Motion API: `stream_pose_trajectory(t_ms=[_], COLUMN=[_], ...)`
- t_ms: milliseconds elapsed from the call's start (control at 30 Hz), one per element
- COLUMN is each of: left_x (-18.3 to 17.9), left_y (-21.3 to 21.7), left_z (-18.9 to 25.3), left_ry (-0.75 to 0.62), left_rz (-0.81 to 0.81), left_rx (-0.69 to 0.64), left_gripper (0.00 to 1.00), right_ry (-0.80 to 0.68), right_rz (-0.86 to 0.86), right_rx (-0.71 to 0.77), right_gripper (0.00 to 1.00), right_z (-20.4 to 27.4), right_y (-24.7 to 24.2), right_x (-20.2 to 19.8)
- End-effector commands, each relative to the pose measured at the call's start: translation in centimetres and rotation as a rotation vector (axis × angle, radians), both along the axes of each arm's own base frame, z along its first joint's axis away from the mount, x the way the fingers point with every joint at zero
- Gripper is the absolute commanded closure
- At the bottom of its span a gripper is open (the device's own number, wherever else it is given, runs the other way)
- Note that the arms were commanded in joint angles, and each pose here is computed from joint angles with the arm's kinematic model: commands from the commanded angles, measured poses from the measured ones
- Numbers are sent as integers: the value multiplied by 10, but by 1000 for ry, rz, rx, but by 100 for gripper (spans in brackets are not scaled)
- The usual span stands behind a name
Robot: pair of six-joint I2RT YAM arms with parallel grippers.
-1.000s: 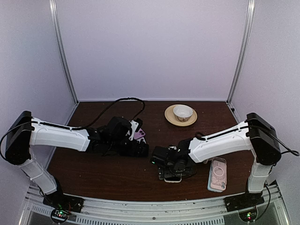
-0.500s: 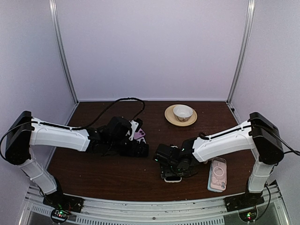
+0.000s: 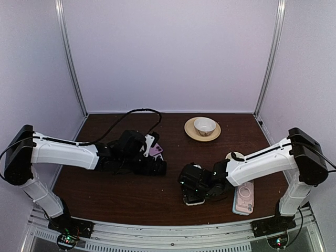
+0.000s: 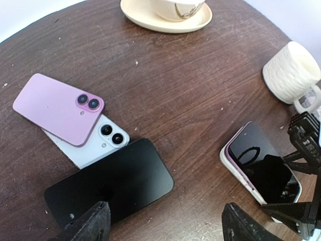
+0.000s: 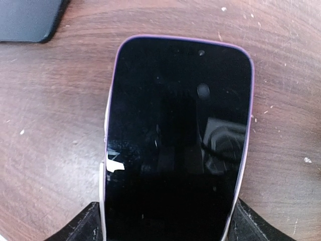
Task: Put the phone into the phone case
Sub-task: Pick up the phone with the phone case at the center of the board.
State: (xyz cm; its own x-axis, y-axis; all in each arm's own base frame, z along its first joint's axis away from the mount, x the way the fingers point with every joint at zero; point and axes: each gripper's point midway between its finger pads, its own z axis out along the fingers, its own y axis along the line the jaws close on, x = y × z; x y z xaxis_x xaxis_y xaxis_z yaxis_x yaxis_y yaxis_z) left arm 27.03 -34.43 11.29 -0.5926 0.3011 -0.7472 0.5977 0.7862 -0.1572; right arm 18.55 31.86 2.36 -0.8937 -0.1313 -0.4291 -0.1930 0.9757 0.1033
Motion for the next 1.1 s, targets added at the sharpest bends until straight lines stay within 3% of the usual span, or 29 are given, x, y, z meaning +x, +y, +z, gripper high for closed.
stream_pose_trajectory(t_ms=[0,167,400,700,900,1067], left_x=[-6,-20,-19,-26,-25,-25], left_y=[-13,-26,-25,-42,-41,-40], left_z=[34,54,22,1,-3,-3], left_ry=[-46,-11,109,221,225,218], left_rz=[-51,-120,-49,-80,-69,-70], left_rx=[-141,-267,-239,-251,-248,-237], left_gripper=[19,11,11,13,14,14], right_ry=[-182,-304,-160,-103,83,155], right_rz=[41,38,-27,3,-33,-20], right_rx=[120,122,-26,10,-139,-206], right_gripper=[66,71,74,73,58,46], right_z=[41,68,28,20,-4,-14], right_y=[22,19,-6,2,-21,-31], right_x=[15,21,11,2,-18,-24])
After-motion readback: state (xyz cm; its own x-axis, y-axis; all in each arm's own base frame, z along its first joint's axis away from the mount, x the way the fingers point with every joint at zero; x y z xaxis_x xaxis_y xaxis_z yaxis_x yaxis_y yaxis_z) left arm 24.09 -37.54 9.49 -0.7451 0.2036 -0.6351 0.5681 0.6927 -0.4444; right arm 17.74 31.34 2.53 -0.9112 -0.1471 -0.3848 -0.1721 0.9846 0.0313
